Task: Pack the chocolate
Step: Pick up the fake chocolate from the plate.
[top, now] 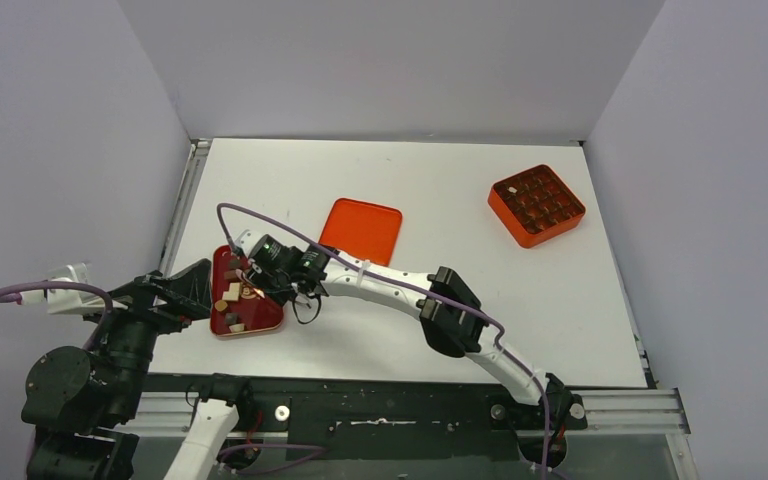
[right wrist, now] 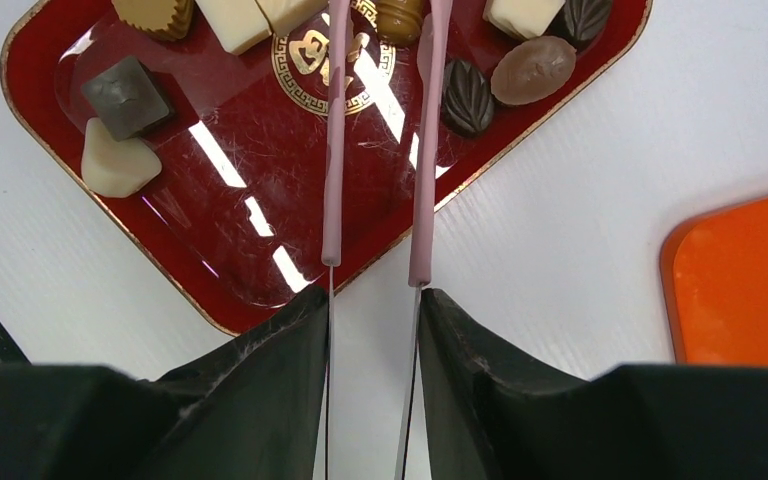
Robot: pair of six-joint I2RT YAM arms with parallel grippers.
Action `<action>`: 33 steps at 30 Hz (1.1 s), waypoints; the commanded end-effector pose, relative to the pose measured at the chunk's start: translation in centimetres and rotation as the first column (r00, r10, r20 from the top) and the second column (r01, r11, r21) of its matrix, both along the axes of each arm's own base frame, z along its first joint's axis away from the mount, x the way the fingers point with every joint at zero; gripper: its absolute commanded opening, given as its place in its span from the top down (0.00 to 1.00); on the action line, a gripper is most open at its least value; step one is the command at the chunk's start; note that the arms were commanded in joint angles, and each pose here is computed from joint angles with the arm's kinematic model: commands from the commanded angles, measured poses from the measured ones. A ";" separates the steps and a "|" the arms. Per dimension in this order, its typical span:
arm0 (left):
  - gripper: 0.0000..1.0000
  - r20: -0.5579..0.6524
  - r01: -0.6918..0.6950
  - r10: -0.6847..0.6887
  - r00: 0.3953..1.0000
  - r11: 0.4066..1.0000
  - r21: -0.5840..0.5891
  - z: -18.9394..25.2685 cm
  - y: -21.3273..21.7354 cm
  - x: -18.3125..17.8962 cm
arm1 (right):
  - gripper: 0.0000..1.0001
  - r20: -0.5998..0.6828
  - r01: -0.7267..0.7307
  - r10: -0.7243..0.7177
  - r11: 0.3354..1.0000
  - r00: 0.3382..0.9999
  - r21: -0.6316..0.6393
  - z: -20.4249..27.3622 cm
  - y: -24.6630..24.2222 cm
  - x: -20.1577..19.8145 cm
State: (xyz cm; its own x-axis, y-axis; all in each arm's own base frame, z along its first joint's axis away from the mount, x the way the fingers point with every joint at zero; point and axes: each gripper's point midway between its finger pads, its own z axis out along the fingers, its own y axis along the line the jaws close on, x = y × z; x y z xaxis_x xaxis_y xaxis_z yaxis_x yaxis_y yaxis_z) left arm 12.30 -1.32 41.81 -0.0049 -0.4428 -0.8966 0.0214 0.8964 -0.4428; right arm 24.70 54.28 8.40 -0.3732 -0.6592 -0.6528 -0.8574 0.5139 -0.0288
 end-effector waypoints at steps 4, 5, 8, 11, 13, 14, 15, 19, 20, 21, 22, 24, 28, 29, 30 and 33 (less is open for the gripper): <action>0.03 0.010 0.010 -0.011 1.000 1.000 0.018 0.5 -0.2 0.8 | 0.68 0.067 0.007 -0.011 0.999 0.998 0.053 2.7 1.0 1.4; 0.03 0.010 0.011 -0.011 1.000 1.000 0.019 0.6 -0.2 0.8 | 0.69 0.069 0.006 -0.009 0.999 0.998 0.051 2.7 1.0 1.3; 0.03 0.018 0.010 -0.010 1.000 1.000 0.023 0.9 -0.1 0.6 | 0.72 0.069 0.002 -0.005 0.999 0.998 0.041 2.6 0.9 1.2; 0.03 0.022 0.008 -0.008 1.000 1.000 0.027 1.2 -0.1 0.6 | 0.73 0.079 0.003 -0.005 1.000 0.997 0.029 2.9 0.7 1.1; 0.03 0.017 0.007 -0.007 1.000 0.999 0.035 1.2 0.0 0.8 | 0.73 0.085 0.001 -0.003 1.000 0.996 0.027 3.2 0.6 1.0; 0.03 0.014 0.007 -0.007 1.000 0.999 0.038 1.1 0.0 0.9 | 0.73 0.087 0.000 -0.003 1.000 0.996 0.027 3.4 0.5 0.9; 0.03 0.013 0.005 -0.005 1.000 0.999 0.040 1.1 0.0 0.9 | 0.73 0.090 0.000 -0.003 1.000 0.996 0.029 3.7 0.5 0.9; 0.03 0.009 -0.010 0.009 1.000 0.999 0.046 1.2 0.3 1.0 | 0.74 0.077 -0.006 0.002 0.999 0.997 0.048 4.8 0.3 0.3; 0.03 0.008 -0.010 0.010 1.000 0.999 0.049 1.2 0.3 1.1 | 0.74 0.070 -0.010 0.006 0.999 0.998 0.052 5.0 0.2 0.0; 0.03 0.006 -0.013 0.012 1.000 0.999 0.052 1.0 0.3 1.2 | 0.74 0.067 -0.013 0.009 0.998 0.998 0.056 5.2 0.1 -0.1; 0.03 0.004 -0.014 0.014 1.000 0.999 0.052 0.9 0.3 1.2 | 0.75 0.061 -0.017 0.013 0.998 0.998 0.059 5.4 0.0 -0.3; 0.03 -0.001 -0.012 0.012 1.000 0.999 0.050 0.5 0.2 1.4 | 0.75 0.056 -0.015 0.012 0.998 0.998 0.069 5.9 -0.2 -0.6; 0.03 -0.024 -0.008 0.009 1.000 0.999 0.053 -0.4 0.1 1.9 | 0.75 0.052 -0.015 0.011 0.996 0.999 0.088 7.1 -1.0 -0.9; 0.03 -0.028 -0.008 0.009 1.000 0.999 0.052 -0.6 0.1 2.0 | 0.75 0.052 -0.015 0.010 0.996 0.999 0.093 7.5 -1.2 -1.0; 0.03 -0.032 -0.004 0.006 0.999 0.999 0.050 -0.8 0.0 2.1 | 0.75 0.050 -0.012 0.007 0.995 0.999 0.099 7.8 -1.4 -1.1; 0.03 -0.044 -0.001 0.004 0.999 0.998 0.055 -1.2 -0.1 2.3 | 0.75 0.048 -0.017 0.011 0.992 0.999 0.121 9.0 -2.0 -1.5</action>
